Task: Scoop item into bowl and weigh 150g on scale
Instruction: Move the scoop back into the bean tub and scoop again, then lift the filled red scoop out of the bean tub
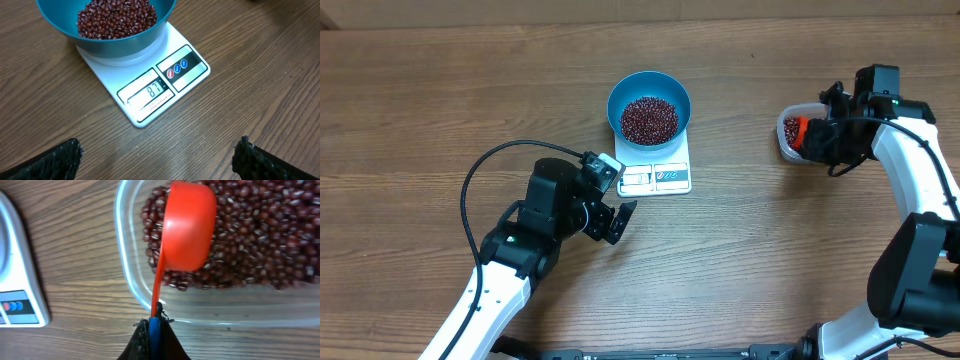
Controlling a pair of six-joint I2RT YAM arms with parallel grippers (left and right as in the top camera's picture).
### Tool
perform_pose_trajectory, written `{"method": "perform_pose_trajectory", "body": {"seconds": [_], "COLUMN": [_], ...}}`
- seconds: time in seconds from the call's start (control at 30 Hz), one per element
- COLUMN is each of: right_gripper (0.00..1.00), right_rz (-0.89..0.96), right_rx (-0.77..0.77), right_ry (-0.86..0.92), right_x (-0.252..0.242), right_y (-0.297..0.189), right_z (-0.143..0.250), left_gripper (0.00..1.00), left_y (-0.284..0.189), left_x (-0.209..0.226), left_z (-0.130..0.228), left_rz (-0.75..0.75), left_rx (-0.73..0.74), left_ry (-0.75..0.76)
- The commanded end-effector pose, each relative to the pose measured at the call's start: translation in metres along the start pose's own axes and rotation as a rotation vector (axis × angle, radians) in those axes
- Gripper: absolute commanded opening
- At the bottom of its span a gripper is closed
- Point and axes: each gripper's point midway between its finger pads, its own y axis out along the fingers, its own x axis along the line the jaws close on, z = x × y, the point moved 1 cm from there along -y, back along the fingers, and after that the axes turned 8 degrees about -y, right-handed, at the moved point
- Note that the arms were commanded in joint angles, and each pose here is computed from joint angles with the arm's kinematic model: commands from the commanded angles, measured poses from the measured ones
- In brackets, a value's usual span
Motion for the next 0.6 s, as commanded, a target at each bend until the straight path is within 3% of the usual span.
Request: {"method": "perform_pose_trajectory", "body": {"seconds": [0.0, 0.57], "right_gripper": [0.04, 0.04], "right_rz": [-0.090, -0.305], "right_rx": [-0.009, -0.092], "right_ry": [0.009, 0.219], "right_x": [0.011, -0.011], "right_y": [0.003, -0.023], "right_z": [-0.001, -0.004], "left_gripper": [1.00, 1.00], "left_y": [-0.002, -0.002], "left_x": [-0.001, -0.001], "left_z": [-0.009, -0.009], "left_rz": [0.009, 0.009], "left_rx": [-0.018, -0.018], "left_ry": [-0.008, -0.008]}}
